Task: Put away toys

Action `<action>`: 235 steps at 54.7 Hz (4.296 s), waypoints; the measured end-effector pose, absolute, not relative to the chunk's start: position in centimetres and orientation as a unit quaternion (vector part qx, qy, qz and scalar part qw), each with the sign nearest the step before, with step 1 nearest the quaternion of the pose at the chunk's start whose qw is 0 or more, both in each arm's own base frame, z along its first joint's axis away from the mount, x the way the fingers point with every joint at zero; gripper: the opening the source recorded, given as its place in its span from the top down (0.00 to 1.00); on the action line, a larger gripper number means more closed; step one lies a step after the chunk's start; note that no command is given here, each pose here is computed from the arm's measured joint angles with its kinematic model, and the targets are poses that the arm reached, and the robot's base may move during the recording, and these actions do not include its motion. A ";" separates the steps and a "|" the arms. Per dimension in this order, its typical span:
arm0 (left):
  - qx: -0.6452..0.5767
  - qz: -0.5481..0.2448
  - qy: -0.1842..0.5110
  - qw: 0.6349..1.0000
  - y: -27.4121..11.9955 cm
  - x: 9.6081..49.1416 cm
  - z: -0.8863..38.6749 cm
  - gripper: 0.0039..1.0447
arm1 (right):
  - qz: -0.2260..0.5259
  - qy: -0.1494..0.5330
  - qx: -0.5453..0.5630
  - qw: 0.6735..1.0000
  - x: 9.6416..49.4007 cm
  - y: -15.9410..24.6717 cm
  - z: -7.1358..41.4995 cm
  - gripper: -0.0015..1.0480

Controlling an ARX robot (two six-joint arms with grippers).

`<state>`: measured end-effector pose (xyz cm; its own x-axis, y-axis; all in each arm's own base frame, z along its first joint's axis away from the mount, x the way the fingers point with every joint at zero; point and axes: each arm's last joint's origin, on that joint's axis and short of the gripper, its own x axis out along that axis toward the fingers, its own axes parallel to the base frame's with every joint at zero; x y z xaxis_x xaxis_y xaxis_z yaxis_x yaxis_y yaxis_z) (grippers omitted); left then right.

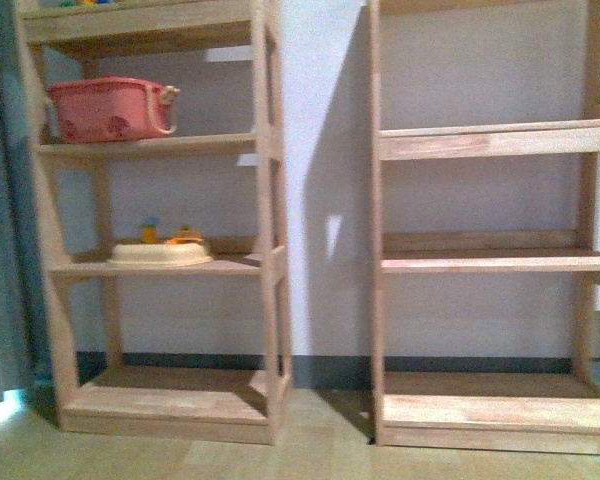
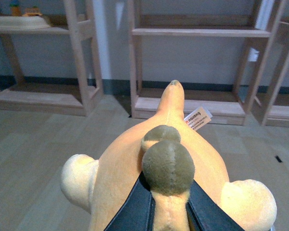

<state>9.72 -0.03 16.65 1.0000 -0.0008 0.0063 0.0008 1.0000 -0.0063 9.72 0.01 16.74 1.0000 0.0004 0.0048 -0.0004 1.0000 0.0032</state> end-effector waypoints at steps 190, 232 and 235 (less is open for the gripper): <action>-0.002 -0.001 -0.003 1.000 0.0 9.7 16.7 0.06 | -0.137 -0.039 -0.026 0.990 10.1 0.4 19.4 0.92; -0.002 -0.001 -0.003 1.000 0.0 9.7 16.7 0.06 | -0.154 -0.193 -0.044 0.968 10.3 3.1 40.8 0.92; -0.002 -0.001 -0.003 1.000 0.0 9.7 16.7 0.06 | -0.155 -0.206 -0.046 0.965 10.3 3.4 42.1 0.92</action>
